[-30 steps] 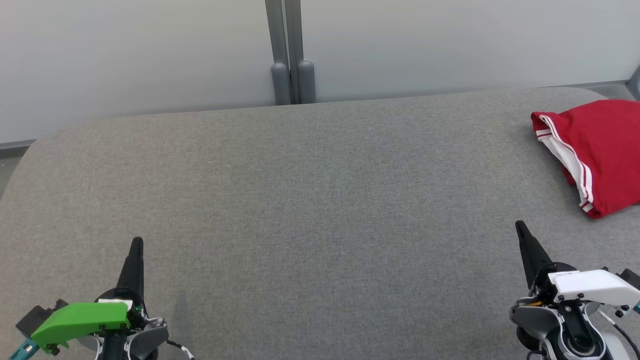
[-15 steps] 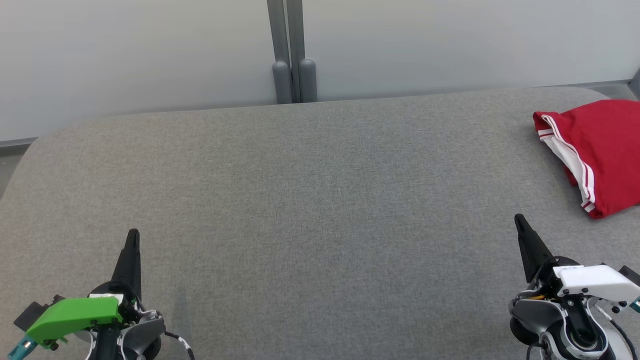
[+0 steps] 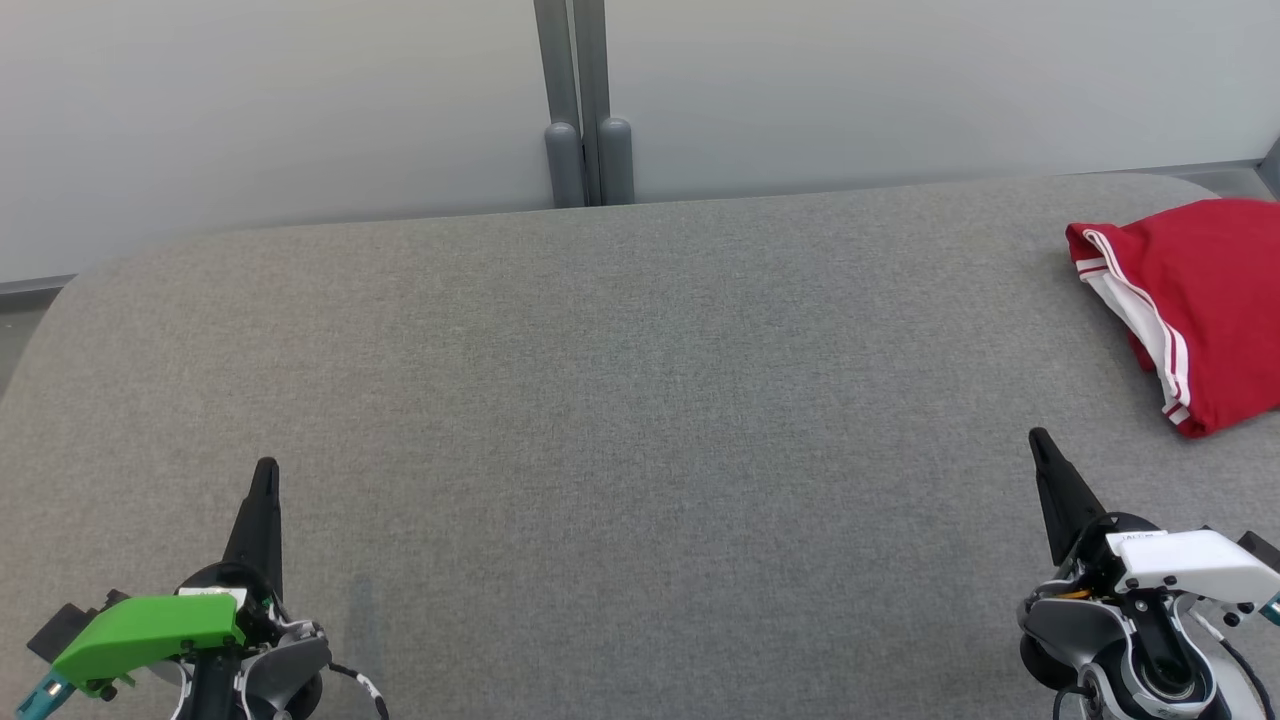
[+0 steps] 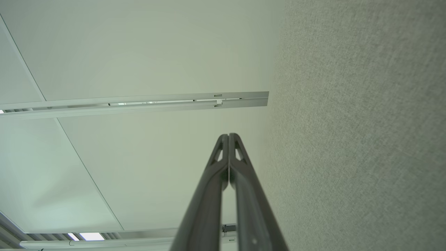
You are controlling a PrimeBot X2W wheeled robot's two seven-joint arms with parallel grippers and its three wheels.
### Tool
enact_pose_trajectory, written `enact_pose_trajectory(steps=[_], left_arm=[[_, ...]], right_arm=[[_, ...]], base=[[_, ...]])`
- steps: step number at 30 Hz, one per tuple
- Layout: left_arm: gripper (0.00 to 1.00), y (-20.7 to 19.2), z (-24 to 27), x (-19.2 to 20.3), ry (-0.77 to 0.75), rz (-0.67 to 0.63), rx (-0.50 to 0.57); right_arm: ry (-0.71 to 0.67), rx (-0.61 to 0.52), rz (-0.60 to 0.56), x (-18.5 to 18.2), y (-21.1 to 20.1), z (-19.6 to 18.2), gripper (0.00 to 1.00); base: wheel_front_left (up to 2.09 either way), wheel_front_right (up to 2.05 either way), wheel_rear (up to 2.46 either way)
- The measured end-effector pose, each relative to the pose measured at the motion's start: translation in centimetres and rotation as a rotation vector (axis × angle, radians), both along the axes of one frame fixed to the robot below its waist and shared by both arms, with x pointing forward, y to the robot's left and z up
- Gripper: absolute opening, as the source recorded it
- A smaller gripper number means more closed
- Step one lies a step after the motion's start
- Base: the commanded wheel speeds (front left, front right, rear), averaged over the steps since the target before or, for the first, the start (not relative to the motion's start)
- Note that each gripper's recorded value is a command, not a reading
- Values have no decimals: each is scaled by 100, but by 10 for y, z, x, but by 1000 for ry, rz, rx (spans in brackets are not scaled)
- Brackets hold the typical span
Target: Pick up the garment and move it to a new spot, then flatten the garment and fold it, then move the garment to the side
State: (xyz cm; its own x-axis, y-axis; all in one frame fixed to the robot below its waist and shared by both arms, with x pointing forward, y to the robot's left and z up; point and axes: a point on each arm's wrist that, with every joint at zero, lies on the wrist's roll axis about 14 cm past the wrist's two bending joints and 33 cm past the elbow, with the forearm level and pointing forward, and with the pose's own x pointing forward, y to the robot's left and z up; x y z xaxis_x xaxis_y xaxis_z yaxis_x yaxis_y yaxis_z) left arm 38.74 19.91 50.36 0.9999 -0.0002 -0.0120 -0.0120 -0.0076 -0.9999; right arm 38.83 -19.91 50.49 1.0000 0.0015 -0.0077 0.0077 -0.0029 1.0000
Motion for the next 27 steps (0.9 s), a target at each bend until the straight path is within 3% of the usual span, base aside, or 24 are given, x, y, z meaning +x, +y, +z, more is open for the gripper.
enact_pose_trajectory(steps=[27], left_arm=[[0, 0, 0, 0, 0, 0, 0]], right_arm=[[0, 0, 0, 0, 0, 0, 0]], base=[[0, 0, 0]])
